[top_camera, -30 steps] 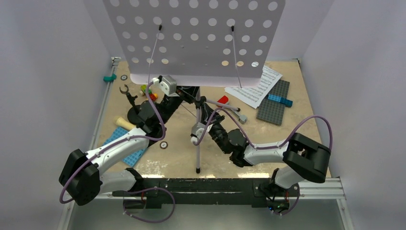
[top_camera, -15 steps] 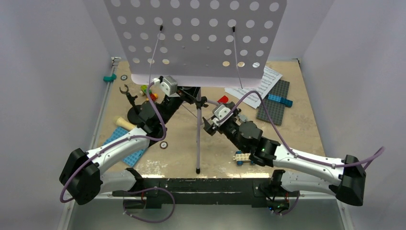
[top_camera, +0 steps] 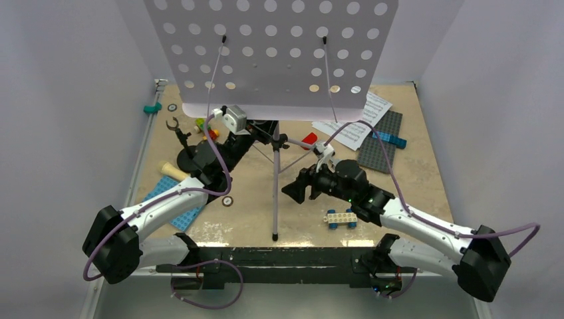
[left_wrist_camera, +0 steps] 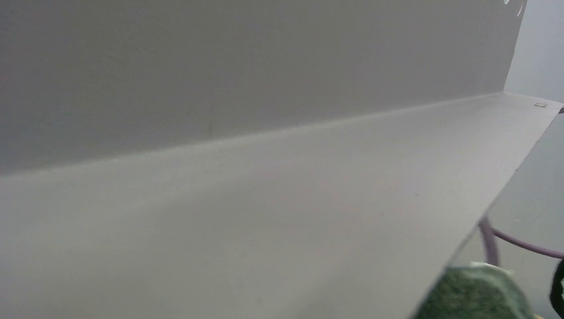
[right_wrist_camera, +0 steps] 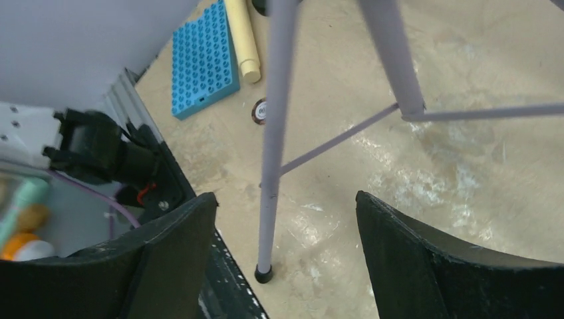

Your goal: Pack up the instrument practice props

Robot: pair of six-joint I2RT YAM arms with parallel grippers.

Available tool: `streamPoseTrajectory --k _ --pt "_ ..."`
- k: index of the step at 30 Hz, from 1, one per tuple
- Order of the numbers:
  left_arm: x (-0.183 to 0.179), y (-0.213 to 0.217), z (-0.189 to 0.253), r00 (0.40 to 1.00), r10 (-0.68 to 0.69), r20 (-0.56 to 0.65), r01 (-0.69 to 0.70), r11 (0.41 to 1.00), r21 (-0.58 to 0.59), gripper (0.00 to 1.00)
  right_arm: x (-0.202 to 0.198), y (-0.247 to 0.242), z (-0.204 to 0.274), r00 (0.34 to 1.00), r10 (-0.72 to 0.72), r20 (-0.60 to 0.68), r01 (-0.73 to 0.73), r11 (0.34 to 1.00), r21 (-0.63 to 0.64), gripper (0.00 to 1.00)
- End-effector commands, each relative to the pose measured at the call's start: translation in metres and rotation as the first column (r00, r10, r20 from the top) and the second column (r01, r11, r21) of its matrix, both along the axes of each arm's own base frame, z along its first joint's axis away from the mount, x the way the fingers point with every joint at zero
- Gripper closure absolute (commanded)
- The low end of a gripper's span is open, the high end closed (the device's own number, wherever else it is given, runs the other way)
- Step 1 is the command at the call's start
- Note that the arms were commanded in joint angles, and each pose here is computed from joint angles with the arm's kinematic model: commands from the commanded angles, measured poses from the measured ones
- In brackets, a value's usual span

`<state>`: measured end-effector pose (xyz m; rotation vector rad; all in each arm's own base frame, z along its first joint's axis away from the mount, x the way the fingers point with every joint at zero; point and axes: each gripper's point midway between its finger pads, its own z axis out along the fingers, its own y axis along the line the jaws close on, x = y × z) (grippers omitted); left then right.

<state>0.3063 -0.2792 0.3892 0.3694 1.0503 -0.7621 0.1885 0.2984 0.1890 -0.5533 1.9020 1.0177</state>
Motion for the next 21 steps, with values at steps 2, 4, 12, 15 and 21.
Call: streamPoseTrajectory --k 2,4,12,15,21 --pt "0.001 -0.013 -0.037 0.990 -0.043 -0.136 0.051 0.997 0.055 1.00 -0.001 -0.006 0.037 0.954 0.106 -0.281 0.000 0.936 0.351 0.20" --pt "-0.002 -0.015 -0.040 0.990 -0.055 -0.133 0.064 0.996 0.062 1.00 0.011 -0.014 0.056 0.937 0.132 -0.324 0.030 0.893 0.450 0.20" --pt "-0.009 -0.026 -0.049 0.988 -0.096 -0.122 0.108 0.989 0.098 1.00 0.057 -0.015 0.094 0.853 0.250 -0.457 0.082 0.802 0.592 0.19" --pt "-0.011 -0.029 -0.051 0.988 -0.099 -0.117 0.113 0.987 0.116 1.00 0.068 -0.009 0.097 0.817 0.297 -0.495 0.088 0.783 0.616 0.22" --pt "-0.013 -0.032 -0.055 0.990 -0.097 -0.104 0.112 0.983 0.146 1.00 0.083 -0.001 0.101 0.788 0.314 -0.530 0.106 0.779 0.618 0.30"
